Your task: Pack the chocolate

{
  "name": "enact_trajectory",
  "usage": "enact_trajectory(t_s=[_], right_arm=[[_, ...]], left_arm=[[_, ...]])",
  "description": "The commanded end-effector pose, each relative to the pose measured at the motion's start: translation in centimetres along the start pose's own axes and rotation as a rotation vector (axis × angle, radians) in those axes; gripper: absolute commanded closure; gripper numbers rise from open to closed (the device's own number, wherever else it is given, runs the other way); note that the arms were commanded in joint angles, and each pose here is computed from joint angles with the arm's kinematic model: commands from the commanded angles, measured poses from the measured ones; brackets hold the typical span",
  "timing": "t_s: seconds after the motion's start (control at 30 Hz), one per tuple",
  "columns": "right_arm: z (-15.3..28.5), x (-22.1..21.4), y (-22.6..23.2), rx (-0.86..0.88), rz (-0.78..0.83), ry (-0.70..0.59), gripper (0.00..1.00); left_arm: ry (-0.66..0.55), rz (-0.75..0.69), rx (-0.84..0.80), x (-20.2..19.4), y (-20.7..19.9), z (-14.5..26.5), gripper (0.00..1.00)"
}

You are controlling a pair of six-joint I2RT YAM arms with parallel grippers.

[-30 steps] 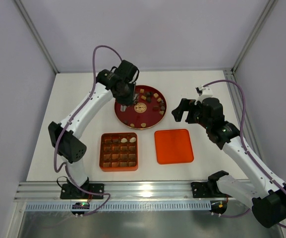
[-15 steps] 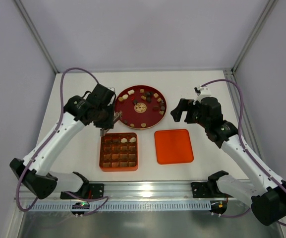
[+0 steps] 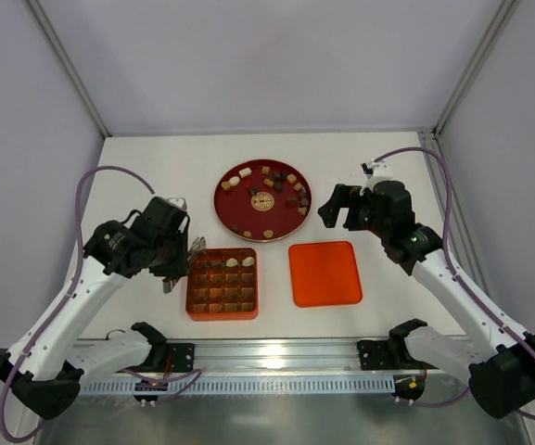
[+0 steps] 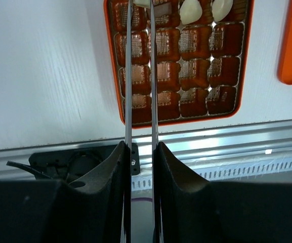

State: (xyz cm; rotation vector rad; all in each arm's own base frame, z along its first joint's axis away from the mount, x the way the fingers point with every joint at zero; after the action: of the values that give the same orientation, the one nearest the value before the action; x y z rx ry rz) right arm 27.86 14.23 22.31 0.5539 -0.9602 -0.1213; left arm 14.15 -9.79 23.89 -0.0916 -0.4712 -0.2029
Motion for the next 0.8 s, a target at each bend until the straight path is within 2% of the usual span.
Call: enact_trajectory(t_s=[0.0,0.33,0.77], right_arm=[[0.2,1.7,1.4,0.049,0.006,-0.058,0.00],[0.3,1.7,1.3,0.046,0.008,-0.060,0.00],[0.3,1.7,1.4,0.051,0.007,-0.061,0.00]], left_arm=[[0.005,0.044,0.024,-1.1,0.6,0.1,0.76],[0.024,0.060,0.035,-1.9,0.8,-1.1,0.75],[0.010,0.060,0.050,-1.5,0.8,-1.6,0.69]])
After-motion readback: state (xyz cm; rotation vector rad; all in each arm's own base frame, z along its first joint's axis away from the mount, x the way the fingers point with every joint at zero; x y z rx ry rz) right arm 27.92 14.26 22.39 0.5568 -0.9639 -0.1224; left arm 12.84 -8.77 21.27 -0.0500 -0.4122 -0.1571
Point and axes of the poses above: each gripper's point midway between its finger pads, its own z axis back along the fingers, its own y axis along the line the jaws close on, x = y × z, the point moved 3 cm from there along z, back along the fingers, and after that the axes turned 10 degrees about -z, right-handed, at the moved point
